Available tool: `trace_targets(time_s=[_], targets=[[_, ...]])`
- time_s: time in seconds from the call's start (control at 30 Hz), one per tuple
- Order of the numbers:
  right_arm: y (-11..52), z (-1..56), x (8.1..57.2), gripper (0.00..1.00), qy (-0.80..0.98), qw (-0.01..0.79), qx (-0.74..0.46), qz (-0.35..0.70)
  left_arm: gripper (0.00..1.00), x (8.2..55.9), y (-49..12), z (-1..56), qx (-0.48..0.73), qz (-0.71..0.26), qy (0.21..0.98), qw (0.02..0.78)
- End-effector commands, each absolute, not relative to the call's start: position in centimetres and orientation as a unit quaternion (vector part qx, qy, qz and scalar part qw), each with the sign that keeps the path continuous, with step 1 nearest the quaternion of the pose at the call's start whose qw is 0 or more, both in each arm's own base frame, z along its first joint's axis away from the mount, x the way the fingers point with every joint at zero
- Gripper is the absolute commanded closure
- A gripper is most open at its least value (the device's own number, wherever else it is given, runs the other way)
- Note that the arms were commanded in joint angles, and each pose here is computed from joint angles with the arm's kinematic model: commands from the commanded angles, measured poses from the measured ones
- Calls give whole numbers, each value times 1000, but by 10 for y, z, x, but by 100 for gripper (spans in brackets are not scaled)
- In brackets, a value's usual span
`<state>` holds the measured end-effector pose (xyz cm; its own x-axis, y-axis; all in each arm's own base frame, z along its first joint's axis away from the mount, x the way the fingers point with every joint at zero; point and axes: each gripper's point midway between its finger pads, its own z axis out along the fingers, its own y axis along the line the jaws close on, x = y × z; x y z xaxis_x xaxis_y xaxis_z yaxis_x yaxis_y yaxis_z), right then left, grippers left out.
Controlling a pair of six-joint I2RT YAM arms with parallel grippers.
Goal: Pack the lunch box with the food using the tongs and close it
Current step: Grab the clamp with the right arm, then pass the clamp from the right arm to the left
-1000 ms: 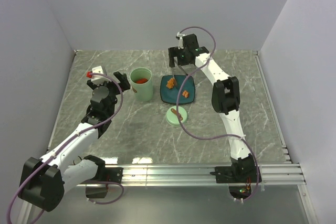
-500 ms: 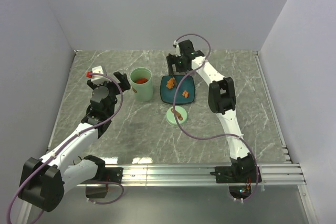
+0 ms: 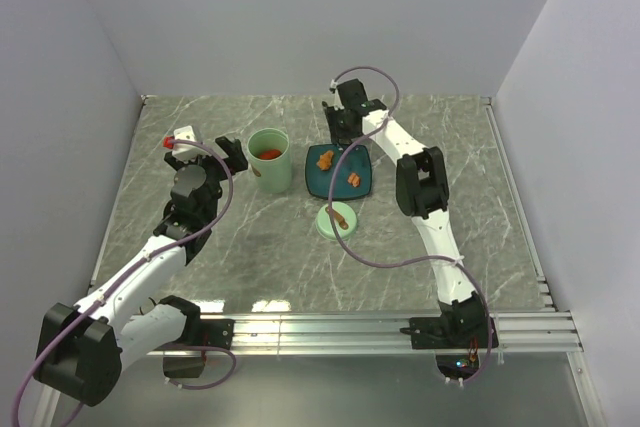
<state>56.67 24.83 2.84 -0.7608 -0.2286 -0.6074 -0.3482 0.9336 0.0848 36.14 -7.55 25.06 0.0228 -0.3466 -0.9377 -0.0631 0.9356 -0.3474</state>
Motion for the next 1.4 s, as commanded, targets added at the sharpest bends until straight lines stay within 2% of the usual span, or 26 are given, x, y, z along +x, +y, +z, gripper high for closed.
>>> trace_targets(time_s=[0.0, 0.03, 0.07, 0.17, 0.2, 0.27, 0.3, 0.33, 0.4, 0.43, 0.47, 0.67, 0.73, 0.77, 0.83, 0.87, 0.93, 0.97, 1.03, 1.23, 1.37], targets=[[251, 70, 581, 48, 914, 373, -130, 95, 0, 361, -75, 271, -150, -112, 669, 719], [249, 62, 575, 50, 916, 368, -128, 98, 1, 361, -75, 271, -150, -112, 669, 719], [255, 86, 583, 52, 900, 404, -118, 114, 0, 361, -75, 270, -150, -112, 670, 719], [257, 95, 582, 53, 889, 424, -115, 126, 1, 362, -75, 270, -151, -111, 670, 718], [260, 119, 588, 54, 873, 457, -109, 134, 1, 362, -74, 270, -151, -110, 670, 719], [262, 124, 584, 55, 866, 468, -110, 141, 1, 362, -74, 270, -151, -110, 669, 719], [264, 149, 587, 55, 847, 498, -107, 151, 1, 362, -74, 270, -151, -109, 669, 719], [265, 146, 581, 55, 847, 497, -112, 154, 1, 362, -74, 270, -151, -110, 669, 719], [267, 181, 580, 55, 819, 539, -112, 165, 0, 362, -74, 271, -152, -110, 668, 720], [266, 173, 572, 55, 821, 534, -114, 166, 1, 362, -74, 270, -151, -110, 669, 719], [268, 199, 570, 54, 799, 562, -115, 179, 1, 362, -74, 270, -151, -110, 669, 719], [267, 228, 545, 54, 771, 594, -105, 205, 1, 361, -74, 271, -151, -112, 668, 720], [264, 217, 533, 54, 772, 592, -99, 209, 1, 361, -74, 272, -151, -112, 667, 721], [264, 238, 528, 55, 751, 615, -88, 222, 1, 361, -74, 270, -151, -111, 668, 720], [260, 224, 511, 55, 751, 616, -77, 227, 0, 361, -74, 272, -151, -113, 666, 721], [258, 252, 505, 55, 720, 646, -60, 247, 1, 361, -74, 271, -152, -112, 666, 721], [254, 236, 486, 55, 715, 647, -49, 259, 1, 360, -74, 271, -151, -114, 667, 721], [254, 262, 478, 55, 679, 676, -38, 284, 1, 361, -74, 270, -152, -113, 667, 721], [255, 251, 460, 55, 672, 676, -39, 298, 0, 361, -75, 271, -151, -114, 666, 721], [274, 259, 412, 55, 654, 685, -93, 308, 1, 363, -79, 270, -144, -123, 664, 723], [286, 261, 370, 55, 648, 693, -149, 277, 0, 368, -110, 276, -99, -190, 661, 720]])
